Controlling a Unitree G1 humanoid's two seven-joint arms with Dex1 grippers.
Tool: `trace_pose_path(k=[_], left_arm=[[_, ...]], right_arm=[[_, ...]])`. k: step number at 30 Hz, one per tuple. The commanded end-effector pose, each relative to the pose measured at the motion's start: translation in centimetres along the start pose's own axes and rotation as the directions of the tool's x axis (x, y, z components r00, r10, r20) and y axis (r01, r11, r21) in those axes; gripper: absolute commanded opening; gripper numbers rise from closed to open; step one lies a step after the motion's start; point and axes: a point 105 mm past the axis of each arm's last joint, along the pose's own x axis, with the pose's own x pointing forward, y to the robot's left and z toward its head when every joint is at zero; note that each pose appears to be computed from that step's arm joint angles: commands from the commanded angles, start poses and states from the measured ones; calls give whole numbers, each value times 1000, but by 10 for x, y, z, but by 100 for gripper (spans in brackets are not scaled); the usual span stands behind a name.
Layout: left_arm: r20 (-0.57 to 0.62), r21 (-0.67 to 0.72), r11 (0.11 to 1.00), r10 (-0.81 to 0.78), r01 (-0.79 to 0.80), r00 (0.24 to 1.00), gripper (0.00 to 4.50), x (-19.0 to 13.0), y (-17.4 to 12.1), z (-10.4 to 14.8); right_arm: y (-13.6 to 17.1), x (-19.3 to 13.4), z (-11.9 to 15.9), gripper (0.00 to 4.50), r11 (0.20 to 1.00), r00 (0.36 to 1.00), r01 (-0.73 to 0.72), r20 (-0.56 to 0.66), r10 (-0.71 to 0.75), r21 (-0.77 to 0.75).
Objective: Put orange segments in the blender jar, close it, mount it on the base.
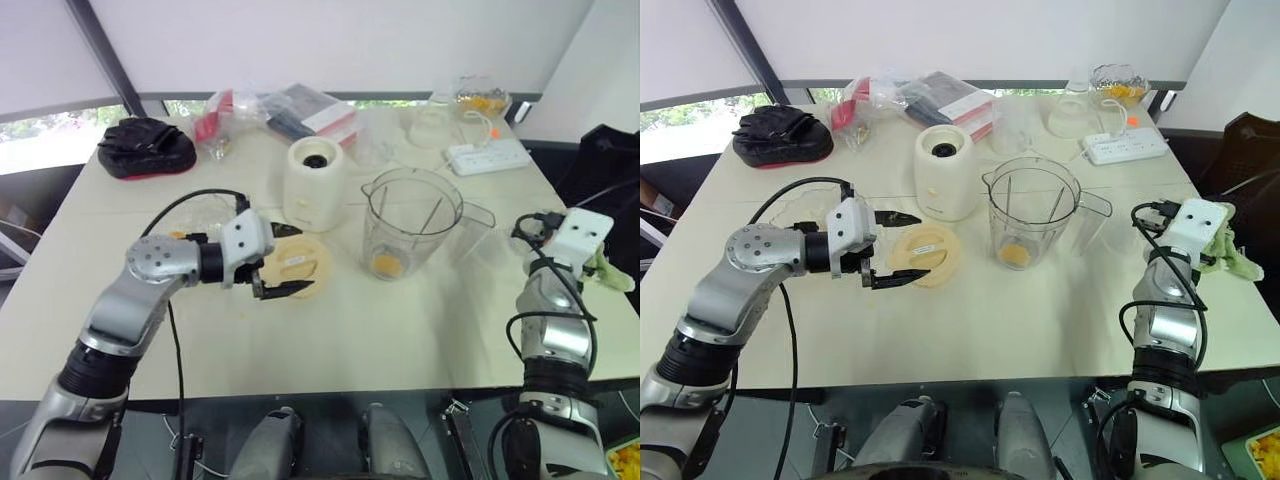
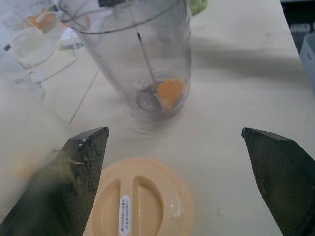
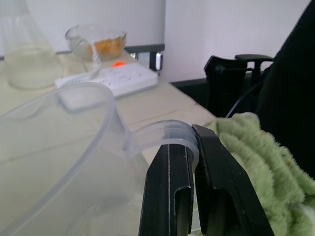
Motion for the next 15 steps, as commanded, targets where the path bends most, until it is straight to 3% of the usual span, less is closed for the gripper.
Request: trace_pose_path(k=[1, 9, 12, 15], left_arm=[[10, 67, 998, -13, 12, 1000, 450, 1, 3, 7], [-13, 154, 986, -67, 68, 998, 450, 8, 2, 4], [-33, 211, 971, -106, 110, 994, 450, 13, 1, 3], [-37, 237, 963, -123, 128, 992, 450, 15, 1, 2]], right_arm=[[-4, 7, 53, 3, 998, 989, 18, 146, -25, 52], [8, 18, 103, 3, 997, 968, -36, 252, 19, 64], [22, 21, 141, 3, 993, 936, -108, 340, 87, 41], [32, 21, 160, 3, 988, 911, -155, 387, 143, 0]])
